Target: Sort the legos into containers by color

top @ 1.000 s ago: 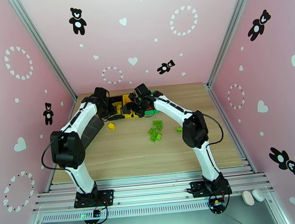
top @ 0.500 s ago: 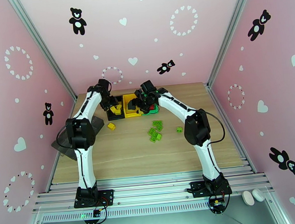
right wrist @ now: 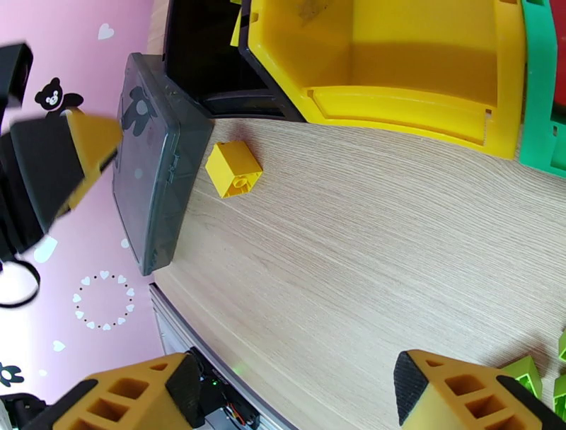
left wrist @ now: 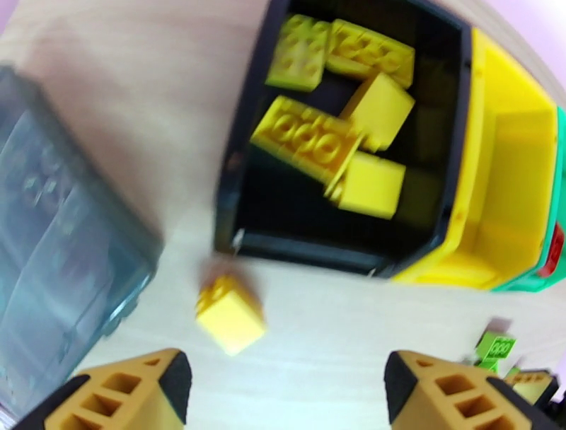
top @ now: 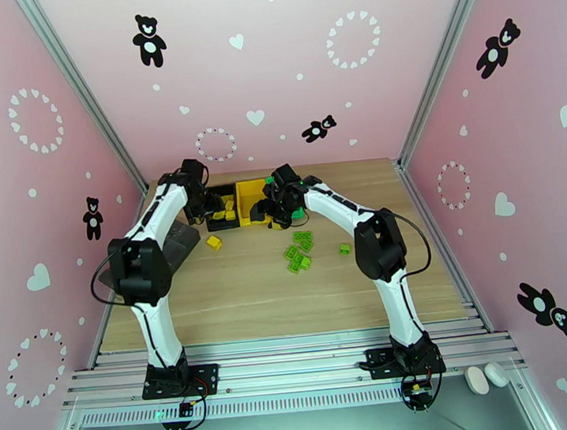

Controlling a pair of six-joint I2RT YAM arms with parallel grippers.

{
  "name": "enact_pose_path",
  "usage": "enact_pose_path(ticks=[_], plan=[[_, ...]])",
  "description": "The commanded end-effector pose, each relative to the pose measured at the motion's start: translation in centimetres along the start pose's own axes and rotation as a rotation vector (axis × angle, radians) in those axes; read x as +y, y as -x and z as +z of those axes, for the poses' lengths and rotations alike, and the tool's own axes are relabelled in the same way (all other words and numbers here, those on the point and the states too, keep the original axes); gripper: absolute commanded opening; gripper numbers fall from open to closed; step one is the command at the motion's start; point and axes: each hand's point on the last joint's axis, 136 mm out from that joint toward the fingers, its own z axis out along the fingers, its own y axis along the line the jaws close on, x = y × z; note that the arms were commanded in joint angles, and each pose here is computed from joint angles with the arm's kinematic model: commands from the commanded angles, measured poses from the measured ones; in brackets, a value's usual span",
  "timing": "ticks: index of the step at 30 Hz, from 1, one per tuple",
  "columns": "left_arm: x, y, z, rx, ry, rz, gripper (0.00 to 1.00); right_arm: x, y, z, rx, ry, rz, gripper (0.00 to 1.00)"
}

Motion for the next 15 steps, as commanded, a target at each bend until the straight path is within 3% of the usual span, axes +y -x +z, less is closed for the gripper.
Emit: enact_pose_path(ticks=[1, 7, 15], plan=[[1.4, -1.0, 0.4, -0.017, 0.028, -0.046, 0.77, 2.2, -0.9, -1.9, -0.022, 0.000, -0.062, 0.78], [2.6, -3.5, 2.7, 0.035, 0.048, -0.140, 0.77, 2.4, -2.4, -1.5, -0.007, -0.018, -0.077, 0.78], [3.0, -4.3, 5.6, 0.046, 0.059, -0.273, 0.73, 2.0, -3.5, -1.7, 0.001, -0.036, -0.076, 0.78]])
